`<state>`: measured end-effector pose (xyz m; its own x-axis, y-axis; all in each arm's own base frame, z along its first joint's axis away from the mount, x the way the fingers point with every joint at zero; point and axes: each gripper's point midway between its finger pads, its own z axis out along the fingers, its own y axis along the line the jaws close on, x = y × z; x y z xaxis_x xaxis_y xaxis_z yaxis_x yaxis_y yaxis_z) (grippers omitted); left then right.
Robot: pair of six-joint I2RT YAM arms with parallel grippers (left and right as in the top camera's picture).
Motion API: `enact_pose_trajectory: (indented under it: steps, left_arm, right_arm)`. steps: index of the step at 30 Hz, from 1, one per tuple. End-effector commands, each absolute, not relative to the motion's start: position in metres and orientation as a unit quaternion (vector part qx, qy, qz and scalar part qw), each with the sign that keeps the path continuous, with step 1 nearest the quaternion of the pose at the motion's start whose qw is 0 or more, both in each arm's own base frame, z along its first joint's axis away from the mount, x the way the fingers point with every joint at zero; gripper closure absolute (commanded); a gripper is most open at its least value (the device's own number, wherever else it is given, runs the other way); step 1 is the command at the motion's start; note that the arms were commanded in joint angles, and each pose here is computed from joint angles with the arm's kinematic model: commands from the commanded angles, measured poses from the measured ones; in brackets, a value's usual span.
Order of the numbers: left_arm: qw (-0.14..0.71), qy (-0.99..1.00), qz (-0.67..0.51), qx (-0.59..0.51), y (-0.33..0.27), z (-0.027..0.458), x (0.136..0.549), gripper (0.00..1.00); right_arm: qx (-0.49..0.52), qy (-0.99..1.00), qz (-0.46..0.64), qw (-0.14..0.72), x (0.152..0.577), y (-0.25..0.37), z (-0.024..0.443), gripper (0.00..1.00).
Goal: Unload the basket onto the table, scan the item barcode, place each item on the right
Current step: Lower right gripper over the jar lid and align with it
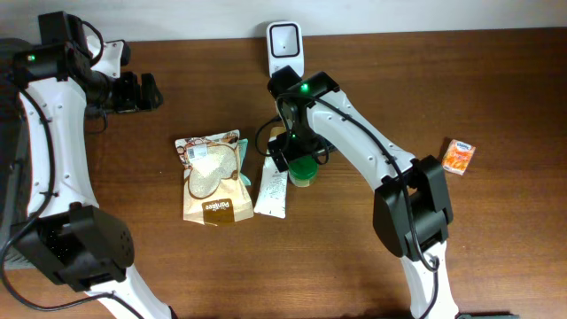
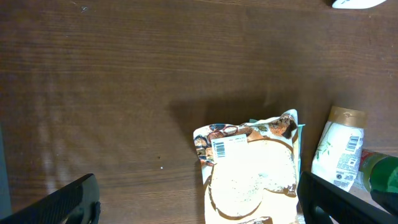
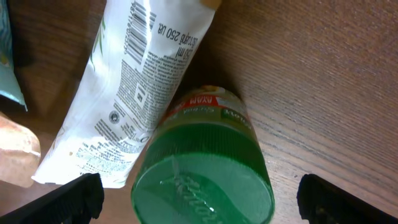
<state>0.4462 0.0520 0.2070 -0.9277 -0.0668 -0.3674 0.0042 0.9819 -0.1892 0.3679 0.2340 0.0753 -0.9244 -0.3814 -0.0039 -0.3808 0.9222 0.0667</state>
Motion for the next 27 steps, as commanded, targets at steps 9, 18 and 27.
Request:
enact_pose_trajectory:
  steps: [9, 18, 27]
  left_arm:
    - [0.204, 0.975, -0.093, -0.005, 0.05, 0.219, 0.445, 0.01]
    - [0.204, 0.975, -0.093, -0.005, 0.05, 0.219, 0.445, 0.01]
    - [0.204, 0.975, -0.093, -0.005, 0.05, 0.219, 0.445, 0.01]
  right_arm:
    - [0.186, -0.982, -0.026, 0.025, 0.358, 0.233, 0.058, 0.07]
    - [0.187, -0.982, 0.01, 0.002, 0.369, 0.222, 0.057, 0.23]
    - [0.24, -0.97, 0.012, -0.03, 0.385, 0.227, 0.073, 0.56]
